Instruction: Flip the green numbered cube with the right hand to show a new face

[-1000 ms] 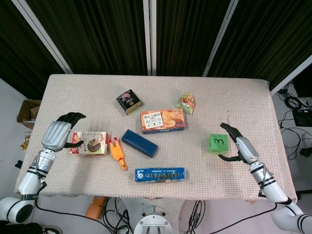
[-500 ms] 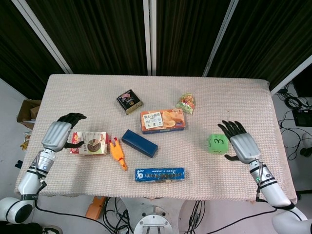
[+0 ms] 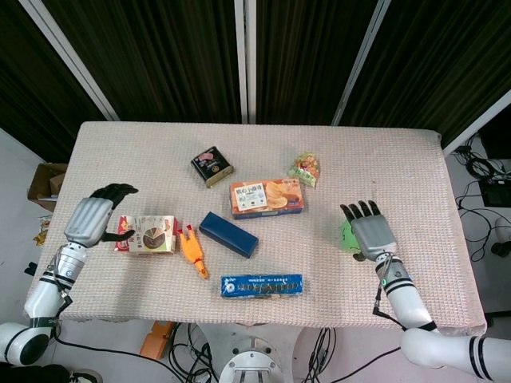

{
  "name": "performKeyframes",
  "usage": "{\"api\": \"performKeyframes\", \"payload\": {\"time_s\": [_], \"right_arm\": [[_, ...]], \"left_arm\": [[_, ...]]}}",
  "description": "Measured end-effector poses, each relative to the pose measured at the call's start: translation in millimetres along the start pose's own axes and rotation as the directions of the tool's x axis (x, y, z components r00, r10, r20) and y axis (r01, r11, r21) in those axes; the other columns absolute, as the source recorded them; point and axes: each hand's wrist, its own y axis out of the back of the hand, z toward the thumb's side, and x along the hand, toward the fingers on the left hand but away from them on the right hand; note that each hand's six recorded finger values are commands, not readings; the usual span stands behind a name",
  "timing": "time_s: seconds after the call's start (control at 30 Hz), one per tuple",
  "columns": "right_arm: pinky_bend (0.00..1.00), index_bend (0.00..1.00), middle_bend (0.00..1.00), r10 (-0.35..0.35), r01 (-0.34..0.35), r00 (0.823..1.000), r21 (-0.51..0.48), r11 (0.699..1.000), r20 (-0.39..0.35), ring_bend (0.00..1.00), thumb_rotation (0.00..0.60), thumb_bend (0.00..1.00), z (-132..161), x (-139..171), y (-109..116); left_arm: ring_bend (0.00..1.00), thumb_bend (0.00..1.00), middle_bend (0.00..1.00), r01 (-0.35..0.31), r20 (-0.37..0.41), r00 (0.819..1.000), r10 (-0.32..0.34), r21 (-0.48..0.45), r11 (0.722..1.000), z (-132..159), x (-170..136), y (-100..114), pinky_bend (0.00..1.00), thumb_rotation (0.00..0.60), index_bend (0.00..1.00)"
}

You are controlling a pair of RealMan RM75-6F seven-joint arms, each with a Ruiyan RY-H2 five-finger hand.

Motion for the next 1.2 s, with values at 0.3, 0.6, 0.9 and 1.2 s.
{"api": "performKeyframes", "payload": {"time_s": [0.3, 0.6, 0.9, 1.2], "right_arm": [[0.0, 0.0, 0.25, -0.011, 0.009, 0.999, 0.032, 0.999, 0.041, 0.0, 0.6, 0.02, 1.6, -8.1, 1.4], [0.0, 0.0, 0.29, -0.013, 0.01, 0.998, 0.046, 0.999, 0.057, 0.0, 0.6, 0.05, 1.2, -10.9, -1.3], [0.0, 0.0, 0.58, -0.081, 0.08, 0.995, 0.018, 0.997, 0.057, 0.08, 0.6, 0.24, 4.8, -16.3, 1.7], [0.0, 0.0, 0.67, -0.217, 0.195, 0.975, -0.284, 0.939, -0.047, 0.13, 0.6, 0.27, 16.1, -8.6, 14.7]], "left_arm": [[0.14, 0.18, 0.18, 0.001, -0.008, 1.0, -0.001, 0.001, 1.0, -3.6, -2.7, 3.7, 0.22, 0.6, 0.22], [0.14, 0.18, 0.18, 0.014, -0.004, 1.0, -0.014, 0.002, 1.0, -2.4, -2.7, -0.1, 0.22, 0.6, 0.22], [0.14, 0.18, 0.18, 0.014, -0.012, 1.0, -0.014, 0.005, 1.0, -4.9, -3.8, 0.7, 0.22, 0.6, 0.22], [0.14, 0.17, 0.18, 0.019, -0.011, 1.0, -0.019, 0.003, 1.0, -5.3, -4.7, -2.5, 0.22, 0.6, 0.22]]}}
